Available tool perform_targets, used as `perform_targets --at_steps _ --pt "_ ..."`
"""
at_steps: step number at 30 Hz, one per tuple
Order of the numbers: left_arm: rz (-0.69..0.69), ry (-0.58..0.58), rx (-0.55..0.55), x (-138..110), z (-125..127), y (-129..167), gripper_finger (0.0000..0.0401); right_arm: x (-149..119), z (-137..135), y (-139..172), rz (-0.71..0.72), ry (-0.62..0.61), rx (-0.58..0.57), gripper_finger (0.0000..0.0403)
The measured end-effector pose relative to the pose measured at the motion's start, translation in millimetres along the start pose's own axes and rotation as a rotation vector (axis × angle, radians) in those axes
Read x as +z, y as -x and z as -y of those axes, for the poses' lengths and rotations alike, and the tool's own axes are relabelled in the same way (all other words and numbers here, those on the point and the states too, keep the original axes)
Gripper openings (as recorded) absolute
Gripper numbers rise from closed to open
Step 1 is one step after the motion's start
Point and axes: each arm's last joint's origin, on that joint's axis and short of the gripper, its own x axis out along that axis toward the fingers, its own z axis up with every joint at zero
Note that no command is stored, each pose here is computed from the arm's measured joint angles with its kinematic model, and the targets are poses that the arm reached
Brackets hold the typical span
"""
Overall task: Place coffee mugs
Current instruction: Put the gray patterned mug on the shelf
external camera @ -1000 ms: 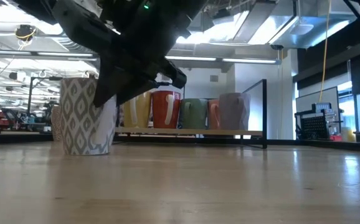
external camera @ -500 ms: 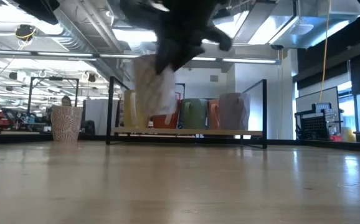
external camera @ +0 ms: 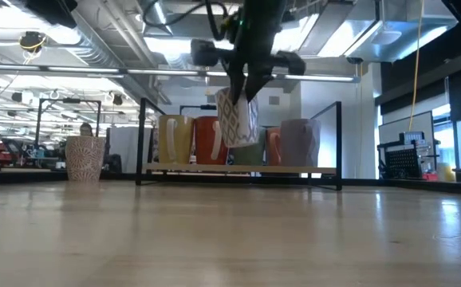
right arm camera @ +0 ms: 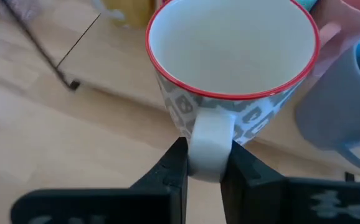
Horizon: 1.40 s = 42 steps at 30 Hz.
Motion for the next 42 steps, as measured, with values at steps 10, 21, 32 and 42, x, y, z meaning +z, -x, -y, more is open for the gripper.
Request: perform_targets --at_steps 10,21,32,42 --pt "0.017 0.010 -0.008 1.8 0.8 0.0 0.0102 9.4 10.4 -31.4 0.002 -0.067 -0.053 0.0040" --pt "0.020 0.009 -0.002 1.9 0.7 0.0 0.0102 3.4 17.5 -55.2 -0.003 -0.129 -0.066 0.0040" --pt "0.020 0.009 -0.001 1.9 0.6 0.0 0.0102 8.0 22.1 -61.7 -0.001 -0.155 -0.090 0.0070" --pt "0.020 0.009 -0.001 1.9 0.7 0.0 0.0102 6.4 23.4 -60.9 -0.012 -0.147 -0.101 0.0132"
